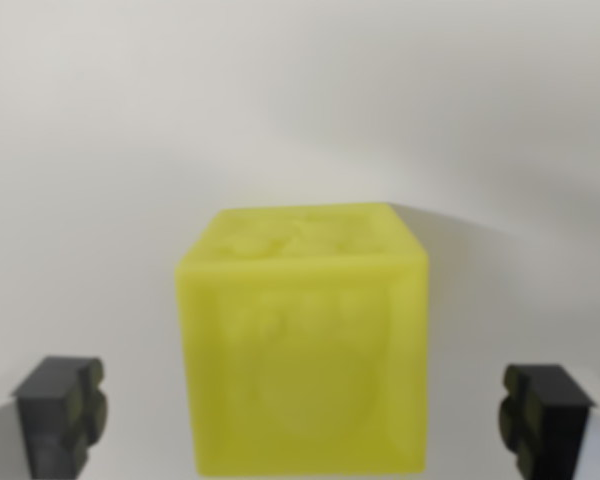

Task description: Pick yellow cube

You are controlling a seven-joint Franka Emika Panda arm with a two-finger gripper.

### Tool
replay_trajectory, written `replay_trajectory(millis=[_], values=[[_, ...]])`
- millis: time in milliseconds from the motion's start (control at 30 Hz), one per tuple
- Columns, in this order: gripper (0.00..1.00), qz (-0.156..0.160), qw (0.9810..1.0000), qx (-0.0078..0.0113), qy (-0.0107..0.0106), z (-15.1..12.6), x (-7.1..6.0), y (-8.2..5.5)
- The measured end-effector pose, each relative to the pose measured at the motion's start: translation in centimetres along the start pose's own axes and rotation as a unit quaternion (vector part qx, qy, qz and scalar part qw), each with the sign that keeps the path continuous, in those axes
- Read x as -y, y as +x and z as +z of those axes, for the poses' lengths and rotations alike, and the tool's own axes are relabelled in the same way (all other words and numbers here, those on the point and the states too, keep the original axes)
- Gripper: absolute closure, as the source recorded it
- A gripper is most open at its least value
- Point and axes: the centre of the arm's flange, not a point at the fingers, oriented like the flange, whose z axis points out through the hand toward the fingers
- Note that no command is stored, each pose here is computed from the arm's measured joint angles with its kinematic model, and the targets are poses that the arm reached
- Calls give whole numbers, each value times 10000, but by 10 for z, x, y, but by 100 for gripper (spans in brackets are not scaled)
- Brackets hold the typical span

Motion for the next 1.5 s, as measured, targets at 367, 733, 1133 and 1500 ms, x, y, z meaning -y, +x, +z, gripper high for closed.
replay_trajectory(millis=[367,733,1133,1500], values=[[0,-13,10000,0,0,27,0,0],[100,-21,10000,2,-2,41,0,0],[100,-23,10000,-1,-5,18,0,0],[100,-23,10000,-1,-5,-10,0,0]])
